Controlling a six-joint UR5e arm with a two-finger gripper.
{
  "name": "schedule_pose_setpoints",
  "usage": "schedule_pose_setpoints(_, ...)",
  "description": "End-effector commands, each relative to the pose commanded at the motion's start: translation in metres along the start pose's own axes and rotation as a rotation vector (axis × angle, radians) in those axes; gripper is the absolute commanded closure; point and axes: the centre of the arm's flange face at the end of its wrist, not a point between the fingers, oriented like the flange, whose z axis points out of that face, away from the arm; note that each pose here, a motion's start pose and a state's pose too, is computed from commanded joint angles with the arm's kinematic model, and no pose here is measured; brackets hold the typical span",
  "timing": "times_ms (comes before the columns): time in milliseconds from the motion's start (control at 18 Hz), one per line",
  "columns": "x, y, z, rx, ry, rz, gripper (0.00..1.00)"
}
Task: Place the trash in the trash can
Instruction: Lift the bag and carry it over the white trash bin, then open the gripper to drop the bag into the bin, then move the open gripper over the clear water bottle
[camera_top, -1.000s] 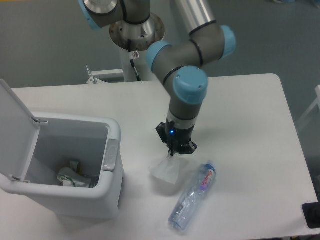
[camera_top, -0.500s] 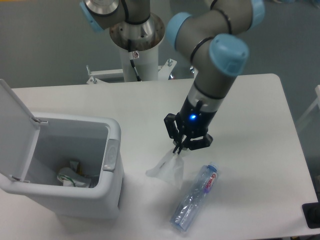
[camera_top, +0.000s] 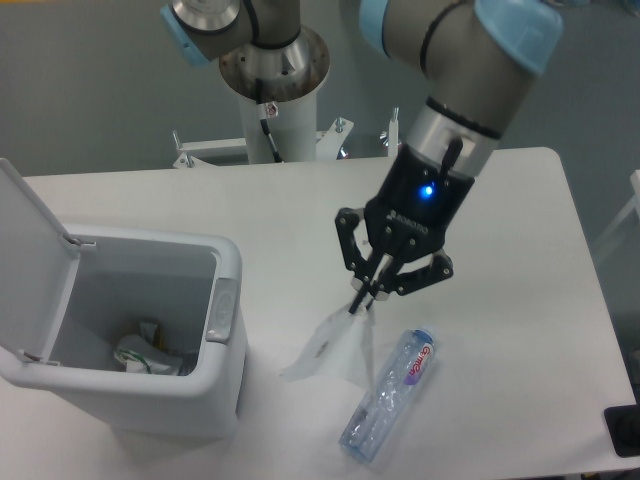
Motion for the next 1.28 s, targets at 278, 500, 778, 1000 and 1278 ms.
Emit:
schedule_pose_setpoints(278,0.083,-0.019,0.018,-0.015,0.061,0.020,1.00)
schedule_pose_setpoints(500,0.115,-0.011,0.042,-0.032,0.107,0.067,0.41)
schedule_pose_setpoints(778,0.116,-0.006,0.047,-0.028,0.105,0.068,0.00)
schedule_pose_setpoints(1000,0.105,-0.012,0.039,0.012,0.065,0.101,0.00)
schedule_pose_setpoints(1278,0.004,0.008,0.032,0.048,-0.052,0.049,0.00)
